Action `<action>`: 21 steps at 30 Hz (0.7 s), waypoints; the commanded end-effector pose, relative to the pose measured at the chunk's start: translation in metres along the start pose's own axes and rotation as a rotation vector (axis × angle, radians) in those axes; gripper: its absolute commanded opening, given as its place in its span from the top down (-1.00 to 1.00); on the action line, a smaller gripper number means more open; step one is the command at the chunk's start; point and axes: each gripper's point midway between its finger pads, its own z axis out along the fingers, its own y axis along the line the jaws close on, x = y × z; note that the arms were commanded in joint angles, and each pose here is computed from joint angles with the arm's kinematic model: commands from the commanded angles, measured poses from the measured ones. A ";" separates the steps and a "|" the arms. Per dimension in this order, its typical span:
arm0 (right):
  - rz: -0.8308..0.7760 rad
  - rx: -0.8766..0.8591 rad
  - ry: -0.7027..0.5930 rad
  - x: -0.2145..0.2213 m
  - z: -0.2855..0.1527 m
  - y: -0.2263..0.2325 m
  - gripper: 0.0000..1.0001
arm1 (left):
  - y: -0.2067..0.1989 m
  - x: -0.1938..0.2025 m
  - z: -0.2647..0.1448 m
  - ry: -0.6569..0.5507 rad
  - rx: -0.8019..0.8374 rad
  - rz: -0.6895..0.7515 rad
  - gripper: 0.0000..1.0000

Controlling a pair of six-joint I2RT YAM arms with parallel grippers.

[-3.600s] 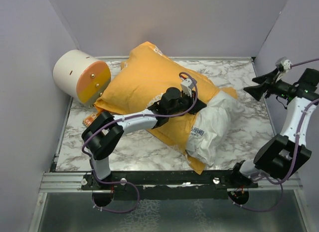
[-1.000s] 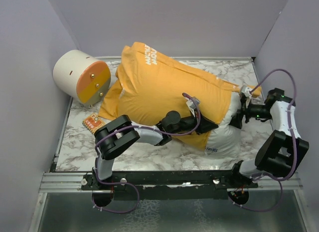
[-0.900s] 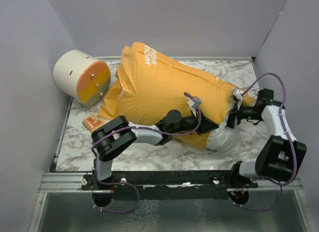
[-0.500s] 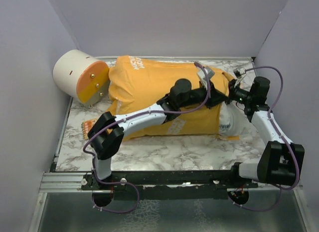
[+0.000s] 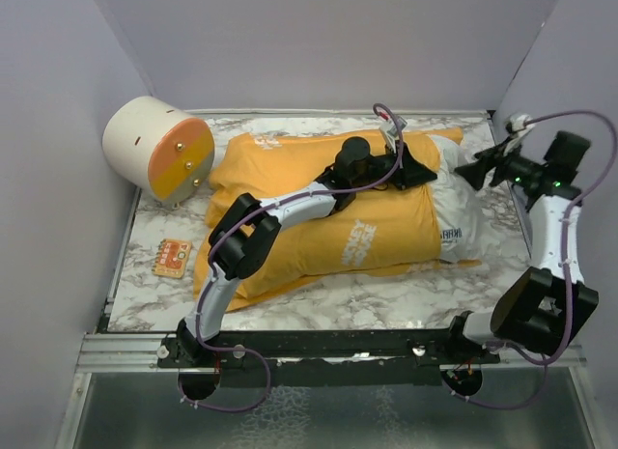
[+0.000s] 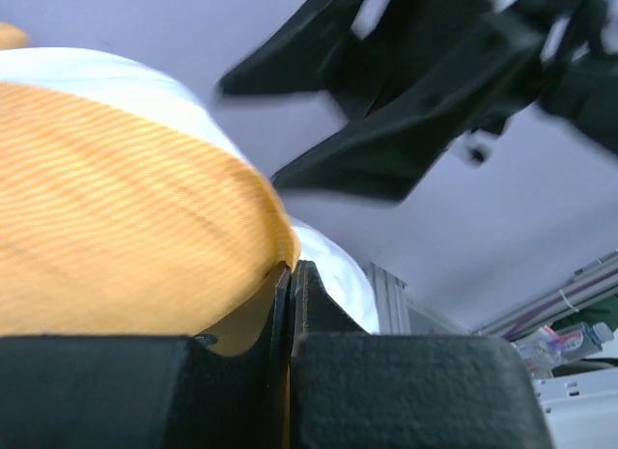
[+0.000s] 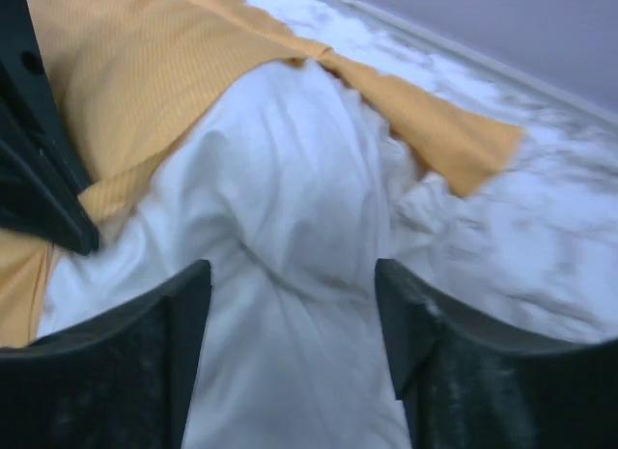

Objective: Put the pillow into the pillowcase
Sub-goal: Stuff the pillow into the pillowcase.

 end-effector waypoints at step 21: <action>-0.780 -0.170 0.223 0.069 -0.036 -0.014 -0.63 | -0.041 -0.030 0.021 0.011 0.075 0.044 1.00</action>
